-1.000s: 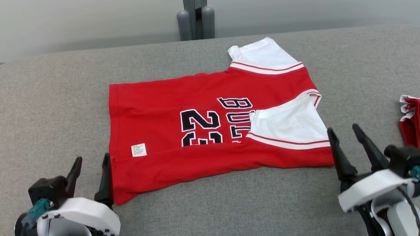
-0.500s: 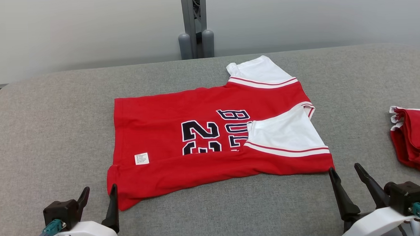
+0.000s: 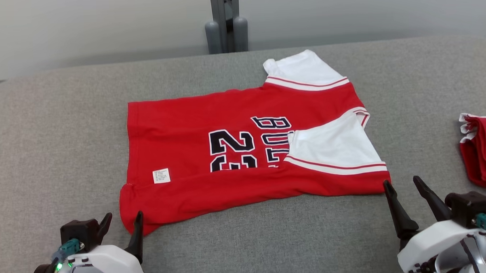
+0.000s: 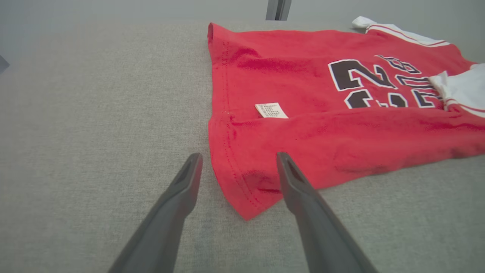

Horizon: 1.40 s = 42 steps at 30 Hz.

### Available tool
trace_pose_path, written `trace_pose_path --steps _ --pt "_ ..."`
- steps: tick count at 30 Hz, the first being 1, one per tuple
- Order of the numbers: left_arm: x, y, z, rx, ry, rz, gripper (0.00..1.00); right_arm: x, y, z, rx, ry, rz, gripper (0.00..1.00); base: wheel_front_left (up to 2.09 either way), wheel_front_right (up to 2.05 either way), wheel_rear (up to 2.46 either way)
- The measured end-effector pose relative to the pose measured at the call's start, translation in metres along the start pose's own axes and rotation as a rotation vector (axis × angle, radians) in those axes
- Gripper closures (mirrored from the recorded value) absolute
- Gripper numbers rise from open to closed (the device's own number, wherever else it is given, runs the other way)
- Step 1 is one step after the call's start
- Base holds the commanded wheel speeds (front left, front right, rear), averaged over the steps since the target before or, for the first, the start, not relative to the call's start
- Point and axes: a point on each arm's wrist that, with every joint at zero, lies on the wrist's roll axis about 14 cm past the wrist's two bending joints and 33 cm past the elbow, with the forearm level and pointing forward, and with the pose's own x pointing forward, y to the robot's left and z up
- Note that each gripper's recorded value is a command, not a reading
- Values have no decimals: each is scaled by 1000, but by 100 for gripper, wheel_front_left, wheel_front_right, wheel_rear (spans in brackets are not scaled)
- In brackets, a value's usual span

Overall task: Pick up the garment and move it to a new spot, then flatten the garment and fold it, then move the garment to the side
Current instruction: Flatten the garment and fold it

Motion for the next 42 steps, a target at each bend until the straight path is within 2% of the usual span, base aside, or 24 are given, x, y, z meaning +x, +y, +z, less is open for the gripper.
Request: trace_pose_path --steps 7,17,18,19,20,21,31,36,42 --pt "22 4 -29 -37 116 2 0 32 -11 -38 -6 121 -6 0 0 0 0" --pt "33 3 -47 -113 205 -12 0 54 -10 -66 24 200 6 0 0 0 0" --pt "34 4 -48 -112 213 -13 18 55 -10 -67 26 205 5 0 0 0 0" --pt "34 3 -49 -116 221 -16 58 56 -10 -68 31 211 5 44 0 0 0" --pt "34 3 -48 -128 224 -20 100 57 -9 -69 37 214 7 97 0 0 0" --pt "34 1 -49 -137 236 -26 100 59 -9 -69 40 214 9 100 0 0 0" --pt "18 0 -46 -155 283 -80 100 56 -3 -57 93 164 24 100 0 0 0" --pt "2 8 -34 -124 275 -81 100 36 0 -51 124 147 24 100 0 0 0" --pt "-24 7 -42 -111 330 -100 100 -4 -9 -61 174 187 -33 100 0 0 0"
